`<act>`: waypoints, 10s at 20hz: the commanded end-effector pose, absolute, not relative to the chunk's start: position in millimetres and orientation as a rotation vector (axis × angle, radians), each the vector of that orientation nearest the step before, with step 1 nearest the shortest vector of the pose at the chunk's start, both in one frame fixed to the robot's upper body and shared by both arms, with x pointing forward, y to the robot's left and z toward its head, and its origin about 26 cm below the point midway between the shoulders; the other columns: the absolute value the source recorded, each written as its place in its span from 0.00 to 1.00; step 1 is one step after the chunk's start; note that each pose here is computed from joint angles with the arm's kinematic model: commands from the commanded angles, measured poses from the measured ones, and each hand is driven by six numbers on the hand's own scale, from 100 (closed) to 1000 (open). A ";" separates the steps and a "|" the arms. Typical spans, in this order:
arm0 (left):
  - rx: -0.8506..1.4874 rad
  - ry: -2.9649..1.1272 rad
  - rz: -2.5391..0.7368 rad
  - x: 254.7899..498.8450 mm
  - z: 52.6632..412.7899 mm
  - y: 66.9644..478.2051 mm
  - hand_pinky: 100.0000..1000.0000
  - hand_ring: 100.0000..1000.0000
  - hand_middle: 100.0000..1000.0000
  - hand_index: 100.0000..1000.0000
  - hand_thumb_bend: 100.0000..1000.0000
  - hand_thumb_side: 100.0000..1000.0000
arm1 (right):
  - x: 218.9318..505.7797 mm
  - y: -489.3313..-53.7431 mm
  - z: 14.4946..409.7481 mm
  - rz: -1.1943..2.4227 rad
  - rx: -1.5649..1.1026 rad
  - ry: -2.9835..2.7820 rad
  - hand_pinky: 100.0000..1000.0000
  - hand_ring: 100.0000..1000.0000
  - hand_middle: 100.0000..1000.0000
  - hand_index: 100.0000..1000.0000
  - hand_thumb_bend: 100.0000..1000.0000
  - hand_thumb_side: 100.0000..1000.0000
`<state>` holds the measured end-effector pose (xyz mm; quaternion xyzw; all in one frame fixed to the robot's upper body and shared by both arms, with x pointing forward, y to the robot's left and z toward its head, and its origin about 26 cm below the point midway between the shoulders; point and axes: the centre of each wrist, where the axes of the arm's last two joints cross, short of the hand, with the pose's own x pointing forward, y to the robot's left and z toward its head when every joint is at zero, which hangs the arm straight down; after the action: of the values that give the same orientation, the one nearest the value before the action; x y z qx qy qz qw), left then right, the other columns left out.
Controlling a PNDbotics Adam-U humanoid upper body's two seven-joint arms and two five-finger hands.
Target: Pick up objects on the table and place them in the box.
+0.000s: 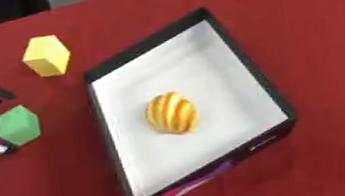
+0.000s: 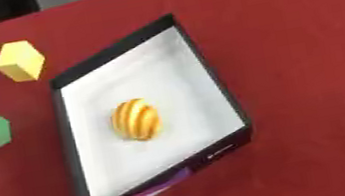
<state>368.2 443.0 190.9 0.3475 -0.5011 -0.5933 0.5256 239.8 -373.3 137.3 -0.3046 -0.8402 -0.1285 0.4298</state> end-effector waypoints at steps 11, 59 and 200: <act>0.781 -1.242 -1.344 371.3 200.6 446.3 0.69 0.66 0.59 0.67 0.23 0.00 | 239.4 -372.3 143.5 -0.300 -0.756 -2.119 0.96 1.00 0.68 0.79 0.00 0.42; 0.711 -1.610 -2.129 397.8 288.1 201.4 0.86 0.84 0.83 0.92 0.64 0.51 | 234.4 -390.0 155.8 -0.447 -0.808 -2.156 0.96 1.00 0.69 0.79 0.00 0.43; 0.953 -1.422 -1.493 386.8 349.3 471.8 0.79 0.78 0.73 0.83 0.34 0.00 | 260.5 -339.2 148.1 -0.370 -0.686 -2.155 0.97 1.00 0.69 0.77 0.00 0.41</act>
<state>393.9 465.7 335.3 0.3659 -0.5736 -0.5960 0.4265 261.8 -339.1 142.2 -0.2700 -0.8512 -0.1548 0.4226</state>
